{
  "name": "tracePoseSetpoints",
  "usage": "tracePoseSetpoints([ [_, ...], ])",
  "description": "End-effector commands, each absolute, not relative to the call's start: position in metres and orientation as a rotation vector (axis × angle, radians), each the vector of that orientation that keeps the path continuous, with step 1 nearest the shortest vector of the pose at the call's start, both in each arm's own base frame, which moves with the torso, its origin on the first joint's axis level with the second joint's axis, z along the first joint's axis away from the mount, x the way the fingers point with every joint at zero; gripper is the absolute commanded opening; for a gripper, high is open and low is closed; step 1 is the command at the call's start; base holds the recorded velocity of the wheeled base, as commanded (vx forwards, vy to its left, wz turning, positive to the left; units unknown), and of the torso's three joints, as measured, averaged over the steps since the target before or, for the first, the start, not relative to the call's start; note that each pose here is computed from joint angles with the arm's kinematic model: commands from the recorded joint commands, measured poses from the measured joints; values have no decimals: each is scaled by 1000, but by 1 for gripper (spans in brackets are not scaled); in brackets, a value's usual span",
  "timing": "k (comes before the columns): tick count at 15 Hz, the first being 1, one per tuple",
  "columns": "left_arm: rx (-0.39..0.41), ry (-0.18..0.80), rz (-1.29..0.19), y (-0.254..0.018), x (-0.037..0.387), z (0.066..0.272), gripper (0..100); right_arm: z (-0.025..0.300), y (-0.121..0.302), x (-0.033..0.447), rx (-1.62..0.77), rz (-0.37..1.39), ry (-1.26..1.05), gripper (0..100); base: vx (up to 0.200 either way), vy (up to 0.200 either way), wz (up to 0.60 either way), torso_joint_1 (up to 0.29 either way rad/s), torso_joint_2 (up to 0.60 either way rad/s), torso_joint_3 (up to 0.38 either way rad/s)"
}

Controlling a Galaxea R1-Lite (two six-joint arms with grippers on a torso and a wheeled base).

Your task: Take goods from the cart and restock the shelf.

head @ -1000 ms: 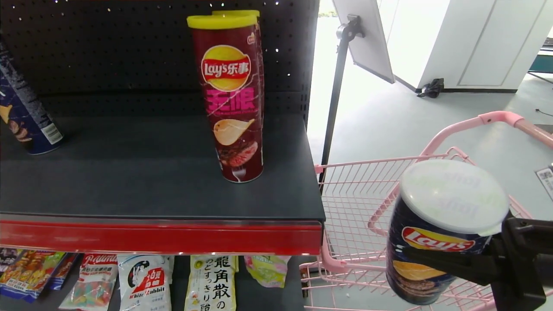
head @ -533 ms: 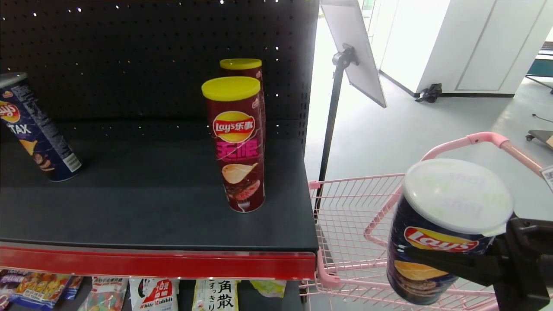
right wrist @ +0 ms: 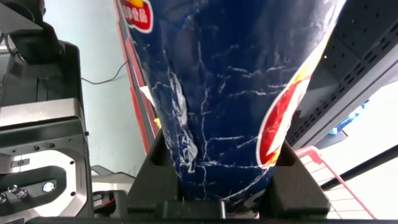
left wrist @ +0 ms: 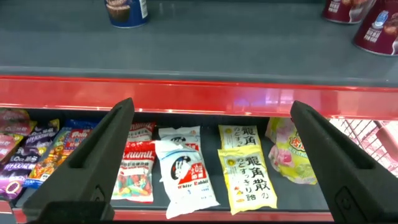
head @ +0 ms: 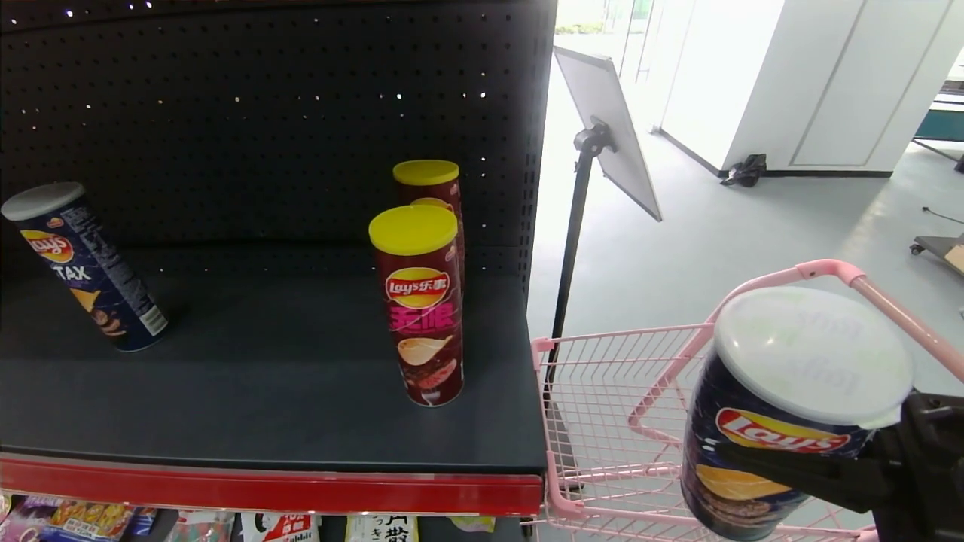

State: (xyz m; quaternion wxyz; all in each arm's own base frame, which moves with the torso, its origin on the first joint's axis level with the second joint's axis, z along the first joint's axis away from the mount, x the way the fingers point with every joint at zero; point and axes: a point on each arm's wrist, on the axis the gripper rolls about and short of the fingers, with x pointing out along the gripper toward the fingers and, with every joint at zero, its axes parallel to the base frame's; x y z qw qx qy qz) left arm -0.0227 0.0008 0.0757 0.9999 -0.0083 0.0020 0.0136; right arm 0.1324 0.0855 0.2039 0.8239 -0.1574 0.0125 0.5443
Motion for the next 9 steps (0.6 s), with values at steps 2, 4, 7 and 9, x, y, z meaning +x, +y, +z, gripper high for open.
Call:
tracePoseSetpoints([
  [2,-17,6,28,1,-23,76,100,206,85,132,-338,1149,17,0,0,0,0,13,-28,-18],
  [4,-17,6,28,1,-23,76,100,206,85,131,-344,1136,14,0,0,0,0,0,0,0],
  [7,-17,6,28,1,-23,76,100,207,84,129,-346,1126,8,0,0,0,0,0,0,0],
  [9,-17,6,28,1,-23,76,100,204,80,124,-350,1097,13,0,0,0,0,0,0,0],
])
